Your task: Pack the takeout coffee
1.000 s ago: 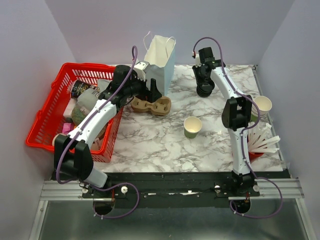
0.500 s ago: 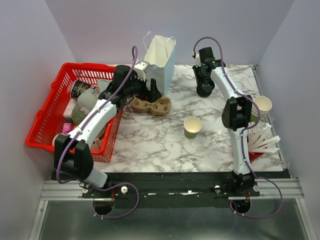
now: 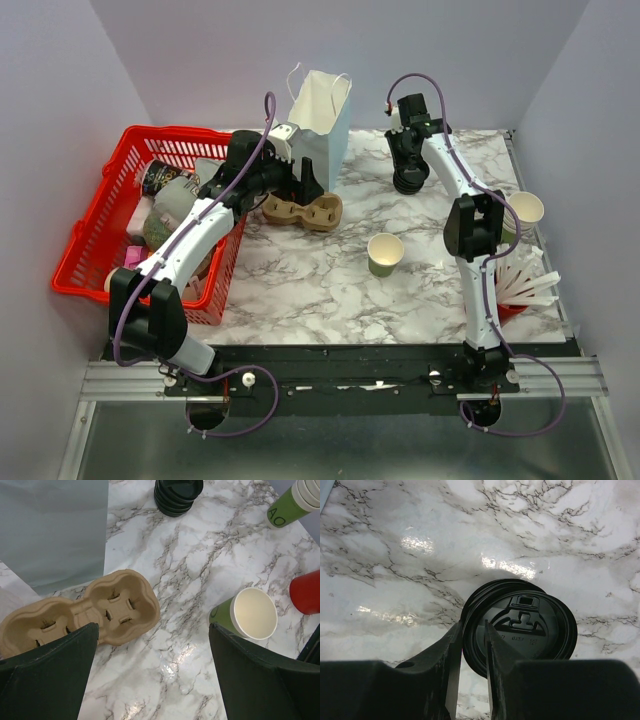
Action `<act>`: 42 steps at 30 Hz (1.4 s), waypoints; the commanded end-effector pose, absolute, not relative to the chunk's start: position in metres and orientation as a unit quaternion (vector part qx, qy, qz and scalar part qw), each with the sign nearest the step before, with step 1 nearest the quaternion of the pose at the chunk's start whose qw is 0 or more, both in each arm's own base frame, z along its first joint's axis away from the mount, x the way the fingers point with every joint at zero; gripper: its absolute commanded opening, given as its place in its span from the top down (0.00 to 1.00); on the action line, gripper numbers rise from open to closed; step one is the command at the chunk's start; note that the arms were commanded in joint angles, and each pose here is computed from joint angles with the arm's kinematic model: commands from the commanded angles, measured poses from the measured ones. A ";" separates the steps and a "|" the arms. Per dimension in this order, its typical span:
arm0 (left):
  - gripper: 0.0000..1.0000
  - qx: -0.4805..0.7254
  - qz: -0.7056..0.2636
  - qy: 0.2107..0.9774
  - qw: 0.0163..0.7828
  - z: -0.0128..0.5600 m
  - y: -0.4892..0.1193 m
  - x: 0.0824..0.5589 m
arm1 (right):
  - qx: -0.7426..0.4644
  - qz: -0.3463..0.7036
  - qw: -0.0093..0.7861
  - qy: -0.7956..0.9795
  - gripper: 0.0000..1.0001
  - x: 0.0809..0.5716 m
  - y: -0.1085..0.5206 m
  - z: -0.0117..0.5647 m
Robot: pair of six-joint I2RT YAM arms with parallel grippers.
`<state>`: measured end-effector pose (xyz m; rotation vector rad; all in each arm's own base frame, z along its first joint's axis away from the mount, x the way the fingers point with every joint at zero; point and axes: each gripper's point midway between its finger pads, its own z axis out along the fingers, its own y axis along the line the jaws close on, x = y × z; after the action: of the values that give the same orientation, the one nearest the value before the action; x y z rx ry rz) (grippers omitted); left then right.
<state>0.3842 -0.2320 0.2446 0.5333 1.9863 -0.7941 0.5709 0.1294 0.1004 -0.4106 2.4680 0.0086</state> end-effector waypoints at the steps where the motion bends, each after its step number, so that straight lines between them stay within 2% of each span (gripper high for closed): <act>1: 0.01 0.210 -0.320 0.804 0.456 0.248 -0.230 0.388 | -0.145 0.013 0.351 0.925 0.68 0.579 0.131 0.133; 20: 0.01 0.209 -0.323 0.804 0.455 0.246 -0.231 0.388 | -0.139 0.005 0.345 0.928 0.72 0.579 0.120 0.128; 25: 0.01 0.208 -0.324 0.804 0.454 0.246 -0.232 0.389 | -0.148 0.012 0.328 0.933 0.69 0.573 0.123 0.117; 34: 0.01 0.206 -0.323 0.805 0.453 0.246 -0.231 0.389 | -0.145 -0.036 0.311 0.939 0.68 0.572 0.105 0.100; 42: 0.01 0.205 -0.324 0.805 0.453 0.245 -0.232 0.390 | -0.155 -0.044 0.295 0.942 0.62 0.566 0.102 0.092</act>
<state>0.3844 -0.2325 0.2432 0.5221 1.9945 -0.8013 0.5707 0.1125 0.0947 -0.3985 2.4863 -0.0569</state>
